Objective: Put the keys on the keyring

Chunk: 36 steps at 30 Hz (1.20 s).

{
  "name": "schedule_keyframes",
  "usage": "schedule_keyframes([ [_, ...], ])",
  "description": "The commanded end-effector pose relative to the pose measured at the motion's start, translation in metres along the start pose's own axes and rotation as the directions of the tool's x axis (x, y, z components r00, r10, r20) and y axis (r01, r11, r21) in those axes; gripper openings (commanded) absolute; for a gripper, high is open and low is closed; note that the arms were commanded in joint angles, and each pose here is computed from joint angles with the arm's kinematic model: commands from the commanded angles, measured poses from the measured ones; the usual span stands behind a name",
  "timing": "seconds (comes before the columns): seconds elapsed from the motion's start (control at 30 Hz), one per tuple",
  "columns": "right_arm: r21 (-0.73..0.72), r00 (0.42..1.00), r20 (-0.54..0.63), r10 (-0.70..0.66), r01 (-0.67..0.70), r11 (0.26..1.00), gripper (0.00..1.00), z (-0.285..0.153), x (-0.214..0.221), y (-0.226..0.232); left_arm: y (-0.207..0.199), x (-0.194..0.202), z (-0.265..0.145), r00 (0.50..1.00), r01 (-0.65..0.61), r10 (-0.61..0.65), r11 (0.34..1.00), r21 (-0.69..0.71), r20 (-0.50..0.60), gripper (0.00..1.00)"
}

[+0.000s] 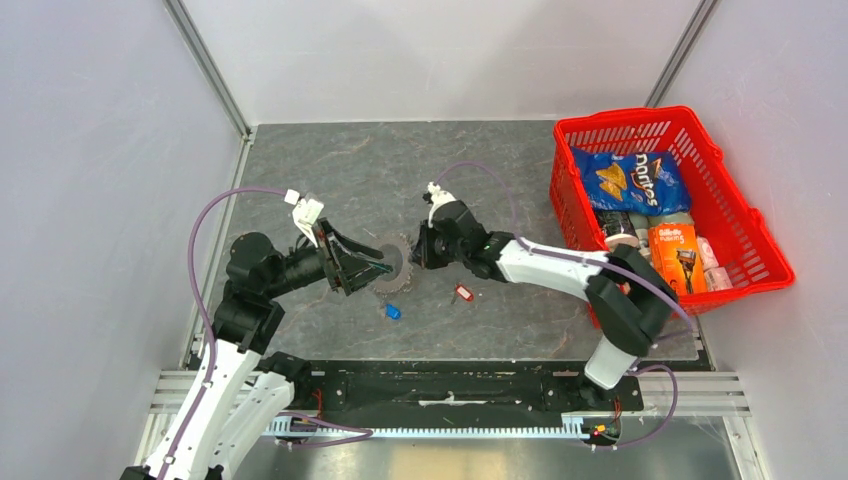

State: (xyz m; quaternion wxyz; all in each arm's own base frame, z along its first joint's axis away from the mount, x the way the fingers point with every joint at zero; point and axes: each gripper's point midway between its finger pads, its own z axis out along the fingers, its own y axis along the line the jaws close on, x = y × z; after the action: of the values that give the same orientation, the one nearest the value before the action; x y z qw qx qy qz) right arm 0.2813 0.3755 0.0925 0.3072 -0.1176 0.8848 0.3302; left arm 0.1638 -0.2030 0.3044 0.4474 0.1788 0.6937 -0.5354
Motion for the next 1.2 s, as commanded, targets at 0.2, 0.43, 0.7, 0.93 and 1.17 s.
schedule_keyframes([
  [0.2,-0.073,0.957,0.065,-0.282,0.286,0.955,0.0,-0.078,-0.039,0.033,-0.01,-0.007,-0.002,0.997,-0.073,0.072,0.997,0.034,0.019,0.68],
  [0.43,-0.123,0.921,0.004,-0.389,0.387,0.914,0.0,-0.121,-0.035,0.043,-0.018,-0.01,-0.004,0.995,-0.092,0.09,0.994,0.063,0.035,0.68],
  [0.7,-0.172,0.981,-0.18,-0.068,0.037,0.984,0.04,-0.068,0.047,0.033,-0.019,-0.007,-0.007,0.995,-0.096,0.093,0.993,0.066,0.039,0.68],
  [0.93,-0.114,0.962,-0.246,-0.116,0.09,0.989,0.34,-0.068,0.073,0.028,-0.018,-0.005,-0.006,0.995,-0.091,0.09,0.994,0.062,0.034,0.68],
  [1.17,-0.02,0.969,-0.154,-0.191,0.19,0.982,0.45,-0.087,0.041,0.014,-0.018,-0.006,-0.006,0.995,-0.092,0.09,0.994,0.061,0.035,0.68],
])
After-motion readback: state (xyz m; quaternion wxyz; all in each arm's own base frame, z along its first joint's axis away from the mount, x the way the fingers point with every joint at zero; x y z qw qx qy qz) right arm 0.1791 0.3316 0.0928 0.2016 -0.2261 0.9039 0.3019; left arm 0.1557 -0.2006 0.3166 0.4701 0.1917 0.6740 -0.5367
